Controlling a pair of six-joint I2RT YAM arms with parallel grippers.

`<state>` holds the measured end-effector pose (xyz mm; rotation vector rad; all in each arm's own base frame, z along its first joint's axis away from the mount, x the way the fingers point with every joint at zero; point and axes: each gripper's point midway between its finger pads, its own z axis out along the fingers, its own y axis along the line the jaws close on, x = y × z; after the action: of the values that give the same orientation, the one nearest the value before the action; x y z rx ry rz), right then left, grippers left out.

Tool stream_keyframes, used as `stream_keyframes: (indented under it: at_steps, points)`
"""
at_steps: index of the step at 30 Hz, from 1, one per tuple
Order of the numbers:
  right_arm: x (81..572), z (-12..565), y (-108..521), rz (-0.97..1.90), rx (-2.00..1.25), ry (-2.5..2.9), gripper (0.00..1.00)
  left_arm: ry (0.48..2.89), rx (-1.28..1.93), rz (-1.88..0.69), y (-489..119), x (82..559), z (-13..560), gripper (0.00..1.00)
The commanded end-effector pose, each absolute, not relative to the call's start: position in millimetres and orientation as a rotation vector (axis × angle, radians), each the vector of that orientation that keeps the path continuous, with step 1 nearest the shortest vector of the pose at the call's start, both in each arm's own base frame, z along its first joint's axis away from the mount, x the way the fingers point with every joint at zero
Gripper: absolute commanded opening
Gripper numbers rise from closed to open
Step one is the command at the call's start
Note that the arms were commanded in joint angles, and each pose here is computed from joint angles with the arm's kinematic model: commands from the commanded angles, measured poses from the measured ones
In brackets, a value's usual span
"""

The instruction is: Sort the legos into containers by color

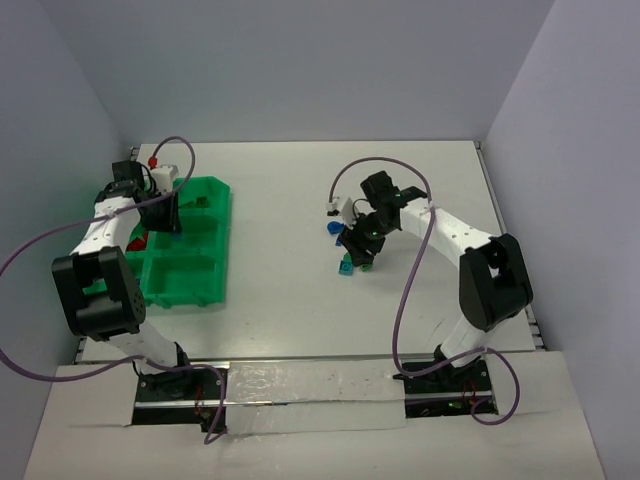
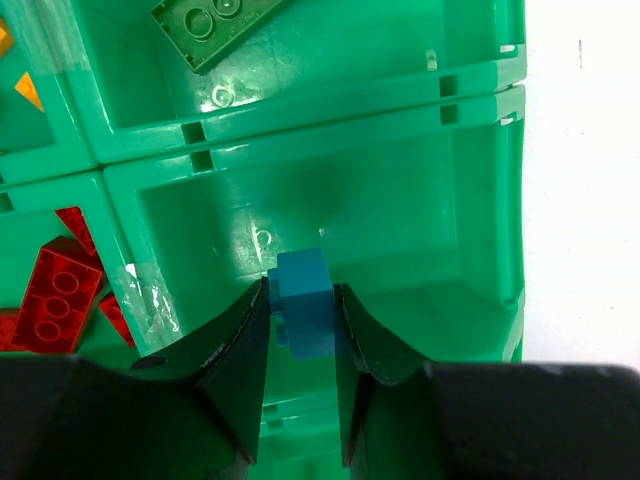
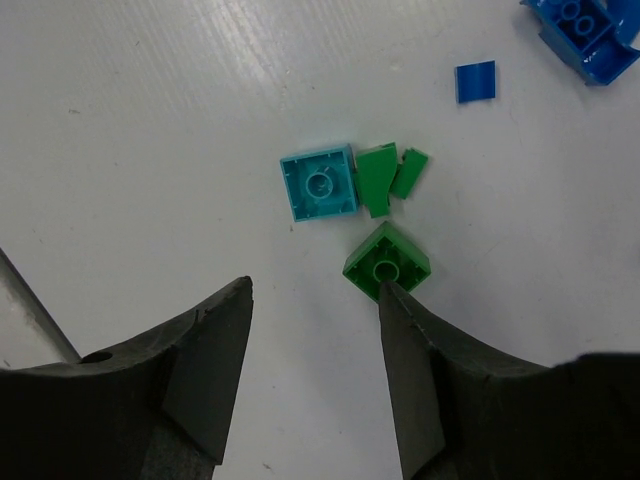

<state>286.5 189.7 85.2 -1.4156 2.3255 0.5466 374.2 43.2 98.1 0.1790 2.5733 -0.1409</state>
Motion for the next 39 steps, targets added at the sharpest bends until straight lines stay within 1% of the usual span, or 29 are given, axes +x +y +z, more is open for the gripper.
stream_keyframes:
  at_steps: [1,3,5,6,8,11,13,24,30,33,39]
  points:
    - [287,85,199,0.519,-1.481,2.251,0.57,2.560,0.185,-0.130,43,386,94,0.28]
    - [283,83,203,0.518,-1.506,2.238,0.56,2.566,0.189,-0.133,42,387,93,0.40]
    - [281,80,209,0.507,-1.537,2.216,0.56,2.566,0.194,-0.134,42,388,93,0.53]
    - [281,79,211,0.501,-1.545,2.211,0.56,2.564,0.196,-0.135,42,388,93,0.57]
    - [283,76,214,0.492,-1.561,2.202,0.55,2.561,0.202,-0.136,42,389,95,0.73]
    - [284,70,220,0.483,-1.589,2.192,0.55,2.554,0.202,-0.144,41,390,99,0.84]
    - [285,64,221,0.470,-1.607,2.187,0.55,2.541,0.204,-0.155,39,390,103,0.88]
    - [286,29,225,0.365,-1.676,2.201,0.59,2.511,0.189,-0.186,33,387,114,0.89]
    - [294,16,224,0.301,-1.676,2.205,0.59,2.500,0.192,-0.187,33,391,120,0.89]
    - [297,9,219,0.256,-1.683,2.212,0.56,2.494,0.191,-0.194,32,394,123,0.89]
    - [300,6,214,0.206,-1.681,2.193,0.39,2.482,0.201,-0.202,30,401,129,0.88]
